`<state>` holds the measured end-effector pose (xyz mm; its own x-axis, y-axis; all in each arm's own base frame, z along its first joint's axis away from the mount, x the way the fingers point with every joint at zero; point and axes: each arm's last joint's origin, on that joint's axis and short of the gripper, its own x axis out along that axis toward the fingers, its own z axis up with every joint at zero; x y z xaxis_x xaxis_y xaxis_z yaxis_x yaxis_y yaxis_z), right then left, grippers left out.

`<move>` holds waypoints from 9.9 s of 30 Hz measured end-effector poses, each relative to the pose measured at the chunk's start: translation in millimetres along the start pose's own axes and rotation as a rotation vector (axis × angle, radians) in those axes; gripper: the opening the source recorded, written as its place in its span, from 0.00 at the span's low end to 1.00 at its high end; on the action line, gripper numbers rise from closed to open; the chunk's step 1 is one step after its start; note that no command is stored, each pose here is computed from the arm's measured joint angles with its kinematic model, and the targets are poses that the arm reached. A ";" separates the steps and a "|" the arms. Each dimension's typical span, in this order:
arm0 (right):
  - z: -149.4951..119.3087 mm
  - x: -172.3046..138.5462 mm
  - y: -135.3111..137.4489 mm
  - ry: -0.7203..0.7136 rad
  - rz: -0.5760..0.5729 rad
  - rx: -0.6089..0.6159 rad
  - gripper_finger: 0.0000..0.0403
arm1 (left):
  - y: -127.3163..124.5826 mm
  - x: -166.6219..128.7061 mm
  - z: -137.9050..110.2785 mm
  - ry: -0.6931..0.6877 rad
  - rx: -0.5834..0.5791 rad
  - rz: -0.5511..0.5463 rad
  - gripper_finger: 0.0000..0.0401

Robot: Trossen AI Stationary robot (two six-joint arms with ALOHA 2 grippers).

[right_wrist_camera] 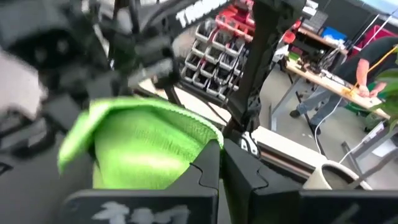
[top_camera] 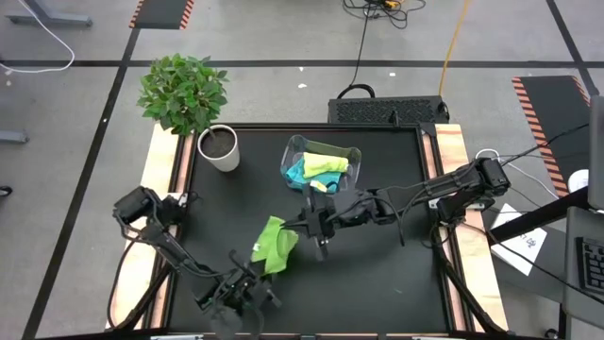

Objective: Fold microfiber towels
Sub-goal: Fold the green towel

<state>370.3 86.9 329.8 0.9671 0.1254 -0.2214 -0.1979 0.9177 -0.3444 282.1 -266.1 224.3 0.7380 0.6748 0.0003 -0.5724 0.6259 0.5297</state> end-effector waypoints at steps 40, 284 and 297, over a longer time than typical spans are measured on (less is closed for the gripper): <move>33.5 -83.0 -62.4 0.005 -0.256 -0.197 0.00 | 241.1 66.1 35.9 0.078 -0.228 -0.534 0.01; -190.4 24.1 110.5 0.311 0.593 0.131 0.16 | 6.2 13.7 -156.3 0.672 -0.468 -0.598 0.56; -189.1 25.4 108.3 0.289 0.581 0.124 0.16 | 27.8 13.7 -127.8 0.507 -0.503 -0.540 0.56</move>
<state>343.2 118.2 114.3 0.6232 0.5235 -0.5810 -0.6382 0.7698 0.0090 230.6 -189.5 130.6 0.7739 0.2554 -0.5795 -0.3694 0.9253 -0.0855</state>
